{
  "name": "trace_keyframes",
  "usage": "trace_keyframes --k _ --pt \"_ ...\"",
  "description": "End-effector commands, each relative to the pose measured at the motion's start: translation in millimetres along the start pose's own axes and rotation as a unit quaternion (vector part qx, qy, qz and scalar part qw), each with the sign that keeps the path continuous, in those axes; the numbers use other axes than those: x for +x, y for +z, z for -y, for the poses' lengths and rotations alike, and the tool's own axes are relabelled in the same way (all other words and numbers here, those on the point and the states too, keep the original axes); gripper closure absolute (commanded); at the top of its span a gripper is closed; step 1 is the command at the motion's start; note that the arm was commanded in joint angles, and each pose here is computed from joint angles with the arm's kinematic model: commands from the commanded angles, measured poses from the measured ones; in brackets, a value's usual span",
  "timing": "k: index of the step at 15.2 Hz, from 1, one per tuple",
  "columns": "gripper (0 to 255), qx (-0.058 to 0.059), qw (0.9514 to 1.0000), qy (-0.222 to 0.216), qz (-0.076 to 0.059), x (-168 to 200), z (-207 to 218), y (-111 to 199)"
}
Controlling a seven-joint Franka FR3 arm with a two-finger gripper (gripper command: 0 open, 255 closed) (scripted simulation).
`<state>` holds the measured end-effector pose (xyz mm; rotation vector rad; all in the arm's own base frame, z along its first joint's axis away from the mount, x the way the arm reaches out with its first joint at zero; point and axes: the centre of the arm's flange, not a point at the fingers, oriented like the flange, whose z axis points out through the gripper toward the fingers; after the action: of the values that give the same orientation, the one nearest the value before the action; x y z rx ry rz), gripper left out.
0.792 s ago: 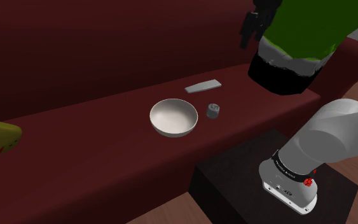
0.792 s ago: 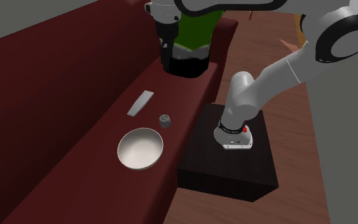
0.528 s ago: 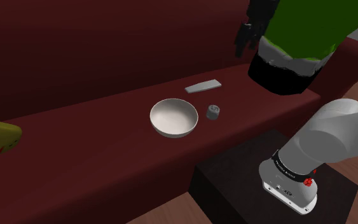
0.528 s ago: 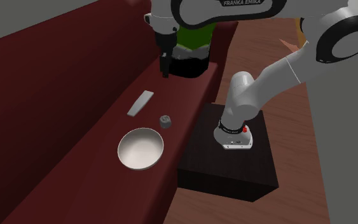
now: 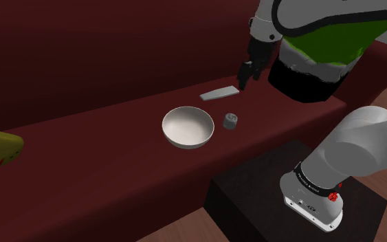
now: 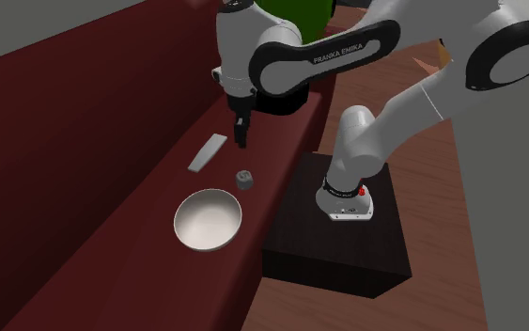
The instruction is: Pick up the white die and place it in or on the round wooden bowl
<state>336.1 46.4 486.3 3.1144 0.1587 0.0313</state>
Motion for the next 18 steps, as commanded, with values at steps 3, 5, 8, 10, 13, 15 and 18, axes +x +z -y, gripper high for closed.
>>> trace_keyframes --k 3,5,8,10,13,15,18 --pt "0 0.005 1.0 -0.005 0.003 5.8 16.3 48.9" --pt "0 0.007 0.9999 -0.008 0.005 8.2 24.5 73.7" --pt "0 0.01 0.9998 -0.012 0.007 11.5 37.1 110.8" --pt "0 0.01 0.9998 -0.013 0.008 11.8 38.9 120.9" --pt "0 0.01 0.9998 -0.013 0.008 11.5 39.2 136.8" --pt "0 0.01 0.9998 -0.013 0.008 11.4 39.5 147.3" --pt "0 0.01 0.9998 -0.013 0.008 11.2 39.6 155.6"
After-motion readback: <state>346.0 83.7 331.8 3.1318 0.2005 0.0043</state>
